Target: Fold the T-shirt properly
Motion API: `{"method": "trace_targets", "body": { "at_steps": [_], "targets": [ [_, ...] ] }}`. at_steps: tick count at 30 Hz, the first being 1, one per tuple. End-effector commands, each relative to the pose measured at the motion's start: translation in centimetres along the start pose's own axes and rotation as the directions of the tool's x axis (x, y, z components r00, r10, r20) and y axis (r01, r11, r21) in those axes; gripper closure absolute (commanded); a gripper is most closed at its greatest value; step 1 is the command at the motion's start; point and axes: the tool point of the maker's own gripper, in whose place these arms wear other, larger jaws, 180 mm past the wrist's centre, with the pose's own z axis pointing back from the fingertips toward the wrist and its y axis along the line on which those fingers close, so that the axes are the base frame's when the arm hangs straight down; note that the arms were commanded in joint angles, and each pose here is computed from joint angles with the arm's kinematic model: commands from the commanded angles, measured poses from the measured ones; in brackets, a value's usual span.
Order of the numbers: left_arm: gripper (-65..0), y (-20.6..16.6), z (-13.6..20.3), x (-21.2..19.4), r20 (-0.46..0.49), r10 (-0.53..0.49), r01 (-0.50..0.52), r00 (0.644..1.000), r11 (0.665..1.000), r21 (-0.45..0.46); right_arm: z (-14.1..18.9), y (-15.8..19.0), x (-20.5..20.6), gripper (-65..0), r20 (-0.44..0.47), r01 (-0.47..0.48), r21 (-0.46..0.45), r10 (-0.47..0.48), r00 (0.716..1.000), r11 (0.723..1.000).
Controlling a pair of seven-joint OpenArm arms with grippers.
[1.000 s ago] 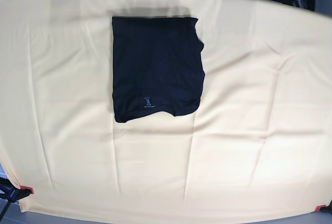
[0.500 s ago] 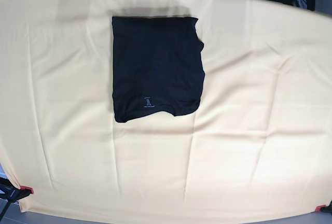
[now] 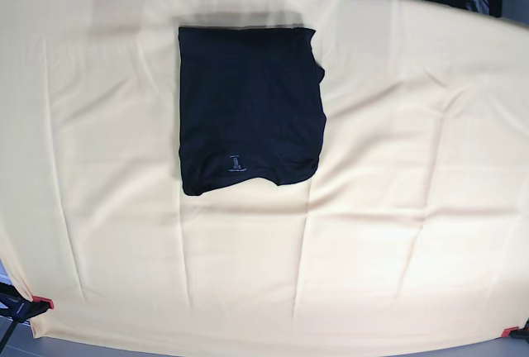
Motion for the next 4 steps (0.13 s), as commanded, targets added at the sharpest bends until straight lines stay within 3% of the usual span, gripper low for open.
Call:
{"method": "trace_targets", "body": {
  "at_steps": [1, 4],
  "targets": [
    [0.0, -0.07, 0.13, -0.12, 0.007, 0.002, -0.001, 1.000, 1.000, -0.004, 0.03, 0.58, 0.10, 0.0, 0.011, 0.007, 0.008, -0.007, 1.000, 1.000],
    [0.0, -0.54, 0.06, -0.14, 0.007, 0.005, -0.005, 1.000, 1.000, -0.010, -0.06, 0.39, 0.51, 0.0, 0.015, 0.006, 0.004, -0.006, 1.000, 1.000]
  ]
}}
